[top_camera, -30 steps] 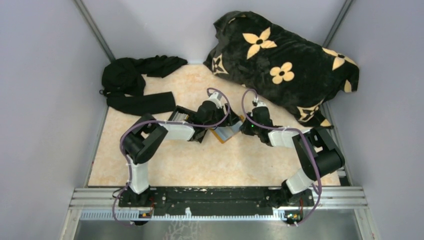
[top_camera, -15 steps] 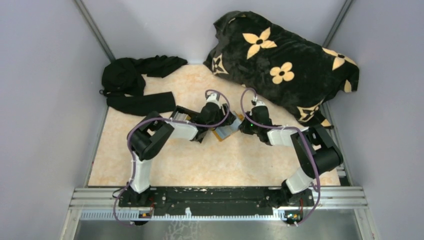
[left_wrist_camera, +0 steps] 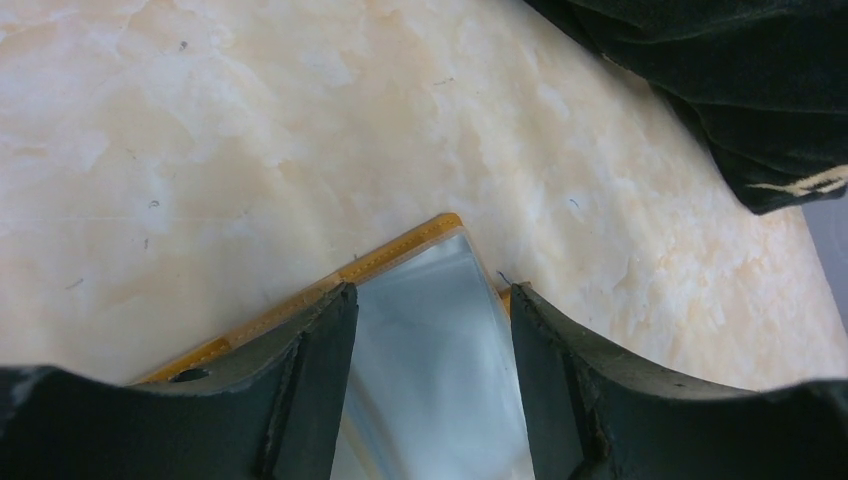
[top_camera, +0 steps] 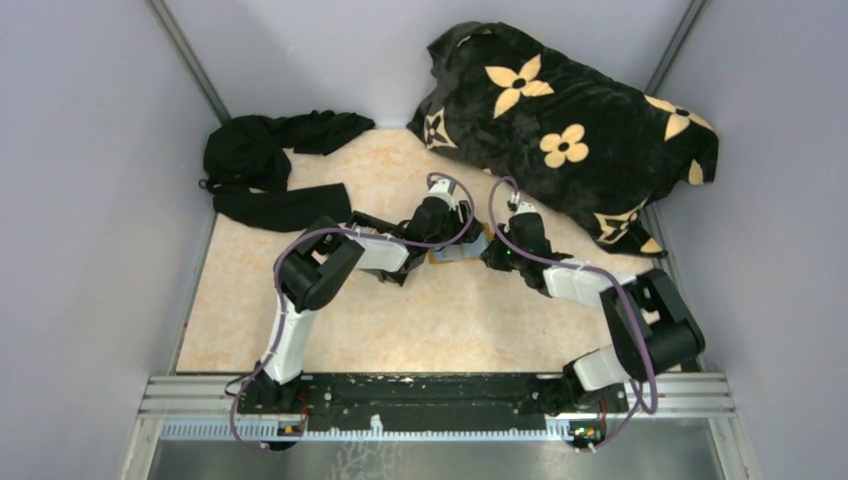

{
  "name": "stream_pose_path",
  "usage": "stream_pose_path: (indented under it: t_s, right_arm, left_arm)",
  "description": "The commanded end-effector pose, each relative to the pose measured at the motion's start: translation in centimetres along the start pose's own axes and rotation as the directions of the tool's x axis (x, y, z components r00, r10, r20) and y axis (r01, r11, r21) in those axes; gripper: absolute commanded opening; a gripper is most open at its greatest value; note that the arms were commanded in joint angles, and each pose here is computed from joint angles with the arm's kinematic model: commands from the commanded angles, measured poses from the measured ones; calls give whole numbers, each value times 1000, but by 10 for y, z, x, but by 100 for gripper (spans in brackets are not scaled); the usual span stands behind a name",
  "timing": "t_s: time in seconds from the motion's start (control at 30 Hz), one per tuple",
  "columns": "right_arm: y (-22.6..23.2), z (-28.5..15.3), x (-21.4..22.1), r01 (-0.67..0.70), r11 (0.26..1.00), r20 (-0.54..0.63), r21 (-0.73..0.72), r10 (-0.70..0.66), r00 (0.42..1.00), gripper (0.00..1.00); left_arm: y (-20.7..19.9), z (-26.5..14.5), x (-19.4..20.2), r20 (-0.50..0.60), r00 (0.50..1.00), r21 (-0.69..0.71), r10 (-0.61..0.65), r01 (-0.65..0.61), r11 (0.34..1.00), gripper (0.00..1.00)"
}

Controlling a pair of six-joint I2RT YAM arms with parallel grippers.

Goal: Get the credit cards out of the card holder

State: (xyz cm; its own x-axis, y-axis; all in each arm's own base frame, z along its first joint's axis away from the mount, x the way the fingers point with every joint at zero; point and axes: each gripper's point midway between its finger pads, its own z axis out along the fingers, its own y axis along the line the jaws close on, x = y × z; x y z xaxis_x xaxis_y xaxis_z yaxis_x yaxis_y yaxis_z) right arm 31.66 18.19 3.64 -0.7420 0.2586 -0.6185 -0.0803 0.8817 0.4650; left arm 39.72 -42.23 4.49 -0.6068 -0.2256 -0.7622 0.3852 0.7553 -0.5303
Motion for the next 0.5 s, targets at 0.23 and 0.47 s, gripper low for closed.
stream_pose_path:
  t_s: [0.23, 0.47]
  right_arm:
    - [44, -34, -68, 61, 994, 141, -95, -47, 989, 0]
    - [42, -24, -52, 24, 992, 98, -121, -12, 995, 0]
  left_arm:
    - [18, -39, 68, -203, 978, -21, -54, 51, 999, 65]
    - [0, -42, 58, -207, 974, 27, -92, 100, 995, 65]
